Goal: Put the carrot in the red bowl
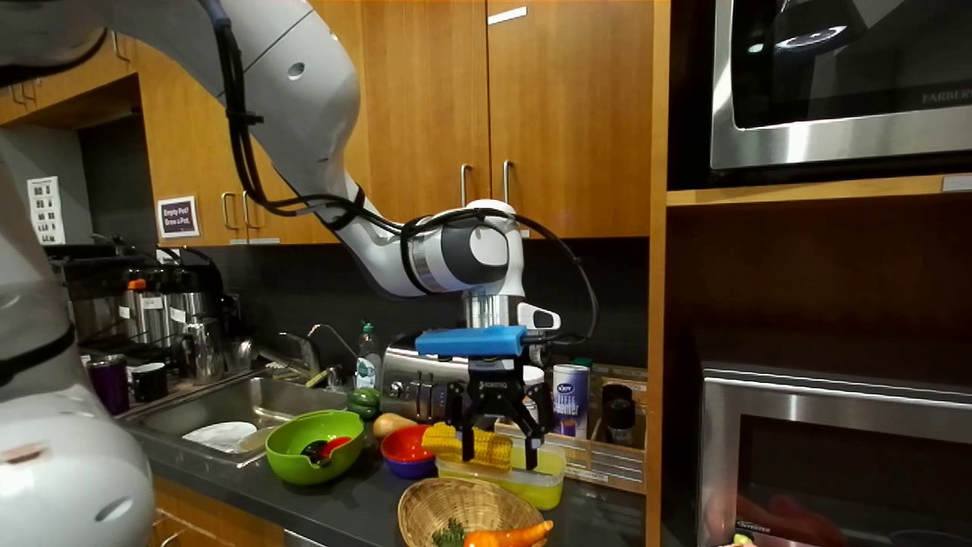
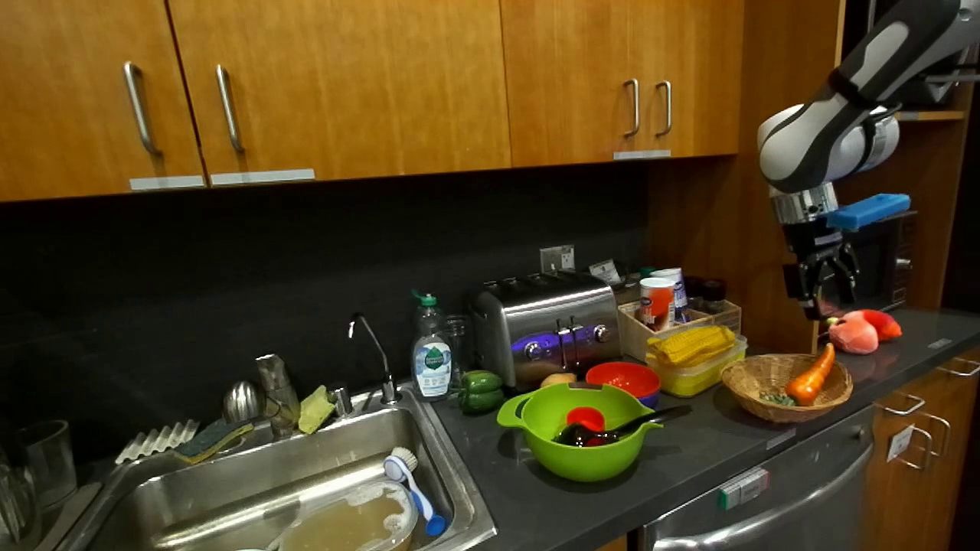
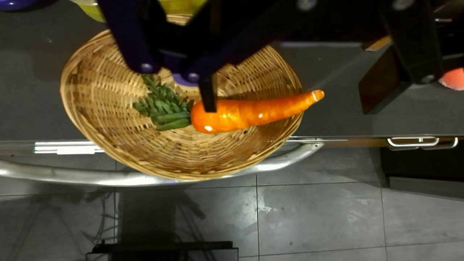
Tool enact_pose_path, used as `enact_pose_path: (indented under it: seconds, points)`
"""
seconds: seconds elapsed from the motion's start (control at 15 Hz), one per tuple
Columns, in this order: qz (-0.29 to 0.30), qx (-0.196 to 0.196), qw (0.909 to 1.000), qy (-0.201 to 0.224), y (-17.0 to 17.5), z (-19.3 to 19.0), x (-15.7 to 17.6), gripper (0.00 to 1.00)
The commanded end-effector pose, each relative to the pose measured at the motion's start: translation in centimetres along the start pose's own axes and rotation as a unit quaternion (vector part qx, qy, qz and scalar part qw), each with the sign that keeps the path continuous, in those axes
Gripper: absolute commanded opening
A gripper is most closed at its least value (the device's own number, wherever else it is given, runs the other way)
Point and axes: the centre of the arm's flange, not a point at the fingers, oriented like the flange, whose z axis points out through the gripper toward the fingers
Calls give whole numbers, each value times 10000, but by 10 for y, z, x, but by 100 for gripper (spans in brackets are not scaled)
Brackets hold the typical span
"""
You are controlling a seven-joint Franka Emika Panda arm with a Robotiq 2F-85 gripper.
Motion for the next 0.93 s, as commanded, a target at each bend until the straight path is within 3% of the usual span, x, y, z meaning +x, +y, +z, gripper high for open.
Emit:
enact_pose_path:
  seconds: [0.0, 0.87]
  points:
    - [64, -30, 9999, 146, -3, 0, 9, 100]
    - [241, -67, 9997, -31, -9, 14, 20, 100]
